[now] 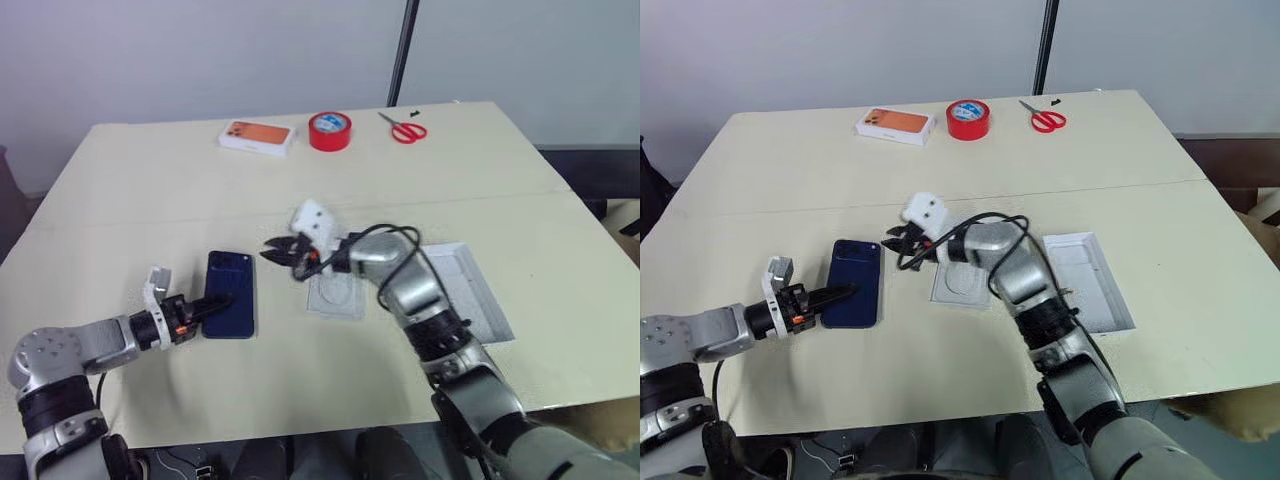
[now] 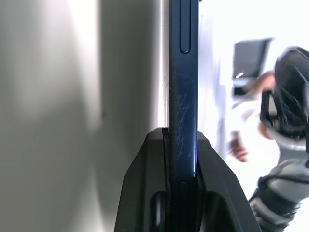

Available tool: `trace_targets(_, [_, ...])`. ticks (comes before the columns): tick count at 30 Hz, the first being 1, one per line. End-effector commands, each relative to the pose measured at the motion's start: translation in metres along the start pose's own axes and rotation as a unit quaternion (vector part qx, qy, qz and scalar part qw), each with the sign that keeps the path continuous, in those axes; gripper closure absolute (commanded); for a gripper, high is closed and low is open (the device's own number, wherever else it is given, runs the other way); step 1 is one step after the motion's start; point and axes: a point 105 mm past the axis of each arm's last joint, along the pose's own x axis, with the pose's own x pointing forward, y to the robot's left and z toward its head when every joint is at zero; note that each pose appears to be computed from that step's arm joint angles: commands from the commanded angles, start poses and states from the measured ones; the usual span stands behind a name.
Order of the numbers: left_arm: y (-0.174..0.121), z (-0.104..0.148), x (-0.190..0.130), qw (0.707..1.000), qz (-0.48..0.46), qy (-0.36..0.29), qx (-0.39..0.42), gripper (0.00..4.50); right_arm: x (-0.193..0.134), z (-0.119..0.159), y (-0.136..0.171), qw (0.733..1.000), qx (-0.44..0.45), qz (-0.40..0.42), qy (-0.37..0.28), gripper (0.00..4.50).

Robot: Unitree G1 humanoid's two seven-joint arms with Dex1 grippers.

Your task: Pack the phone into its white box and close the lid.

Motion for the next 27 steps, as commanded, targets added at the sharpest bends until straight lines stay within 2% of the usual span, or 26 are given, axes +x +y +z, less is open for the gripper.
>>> trace_targets(1, [-0.018,0.011,0.000,0.997,-0.012,-0.032,0.068,4.50,-0.024,0.003,0.013,0.998,-0.036,0.041,-0.005,1.56])
trace_targets(2, [-0.019,0.010,0.003,0.996,-0.010,-0.033,0.079,4.50,-0.031,-0.002,0.015,0.998,-0.048,0.047,0.009,1.09])
trace_targets(6, [-0.028,0.011,0.017,0.995,-0.034,-0.045,0.081,4.50,-0.064,-0.029,0.029,0.993,-0.074,0.071,0.057,1.09])
trace_targets(9, [-0.024,0.011,0.026,0.995,-0.019,-0.040,0.092,4.50,-0.078,-0.049,0.040,0.990,-0.083,0.083,0.084,1.09])
trace_targets(12, [-0.018,0.010,0.030,0.995,-0.009,-0.032,0.090,4.50,-0.082,-0.055,0.044,0.990,-0.082,0.078,0.083,1.09])
trace_targets(19, [-0.022,0.016,0.034,0.996,-0.024,-0.029,0.086,4.50,-0.079,-0.060,0.045,0.990,-0.093,0.065,0.082,1.09])
trace_targets(22, [-0.022,0.019,0.034,0.996,-0.021,-0.030,0.087,4.50,-0.077,-0.063,0.046,0.990,-0.093,0.066,0.084,1.88])
trace_targets(24, [-0.023,0.021,0.033,0.995,-0.022,-0.030,0.091,4.50,-0.077,-0.067,0.047,0.989,-0.099,0.067,0.092,2.86])
trace_targets(25, [-0.025,0.021,0.032,0.995,-0.025,-0.029,0.090,4.50,-0.076,-0.070,0.046,0.988,-0.103,0.065,0.097,3.53])
trace_targets(27, [-0.026,0.023,0.031,0.995,-0.026,-0.030,0.091,4.50,-0.076,-0.076,0.044,0.985,-0.115,0.062,0.113,4.46])
